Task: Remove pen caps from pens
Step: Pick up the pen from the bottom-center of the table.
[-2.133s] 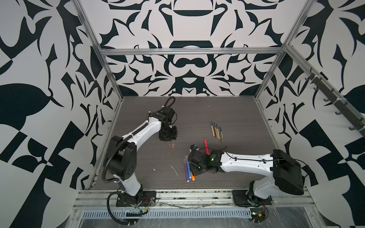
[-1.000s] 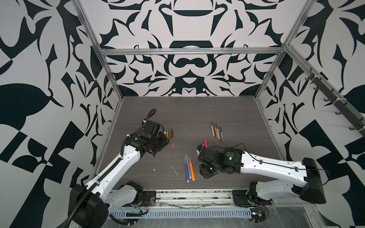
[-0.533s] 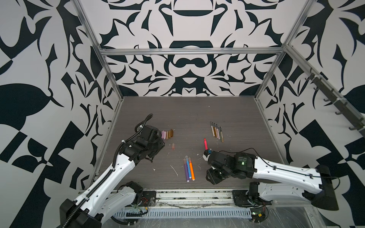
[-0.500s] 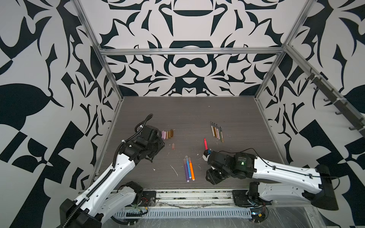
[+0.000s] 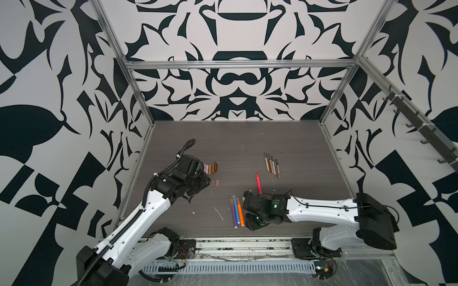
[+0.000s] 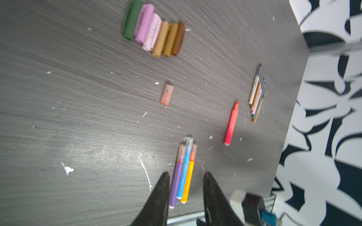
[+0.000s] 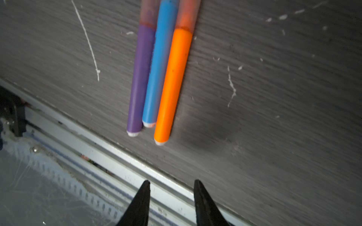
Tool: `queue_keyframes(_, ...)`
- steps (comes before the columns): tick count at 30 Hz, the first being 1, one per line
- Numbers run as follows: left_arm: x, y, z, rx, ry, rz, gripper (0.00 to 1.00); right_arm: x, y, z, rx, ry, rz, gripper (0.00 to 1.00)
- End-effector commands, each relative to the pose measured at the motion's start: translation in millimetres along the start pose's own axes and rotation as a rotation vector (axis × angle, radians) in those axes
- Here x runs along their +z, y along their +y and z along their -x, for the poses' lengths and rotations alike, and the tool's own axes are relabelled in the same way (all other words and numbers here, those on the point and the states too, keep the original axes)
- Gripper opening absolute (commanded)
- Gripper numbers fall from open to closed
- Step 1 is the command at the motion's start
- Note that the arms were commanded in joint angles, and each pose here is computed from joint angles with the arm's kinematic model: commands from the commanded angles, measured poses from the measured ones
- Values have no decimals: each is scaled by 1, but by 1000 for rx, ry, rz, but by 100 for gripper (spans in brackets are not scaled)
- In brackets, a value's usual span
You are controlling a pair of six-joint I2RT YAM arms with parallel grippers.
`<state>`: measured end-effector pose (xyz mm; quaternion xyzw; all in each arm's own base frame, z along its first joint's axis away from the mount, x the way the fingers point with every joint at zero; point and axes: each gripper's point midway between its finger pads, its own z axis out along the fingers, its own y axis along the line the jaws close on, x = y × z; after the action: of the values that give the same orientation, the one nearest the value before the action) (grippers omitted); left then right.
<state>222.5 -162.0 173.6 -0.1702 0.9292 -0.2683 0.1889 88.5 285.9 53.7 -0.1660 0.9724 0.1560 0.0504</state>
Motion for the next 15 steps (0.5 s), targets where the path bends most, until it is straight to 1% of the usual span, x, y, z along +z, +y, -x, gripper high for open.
queue_keyframes(1,2,2,-14,90,64,-14,33,-6,17,25,63,-107,-3,40)
queue_keyframes(6,9,-10,-24,101,112,-106,33,1,22,34,87,-126,-31,39)
queue_keyframes(10,14,-1,-26,121,126,-68,33,5,25,40,62,-102,-89,40)
queue_keyframes(13,11,-9,-26,125,125,-107,33,9,25,41,63,-84,-123,39)
queue_keyframes(15,8,-11,-24,149,120,-106,33,9,26,43,75,-88,-131,39)
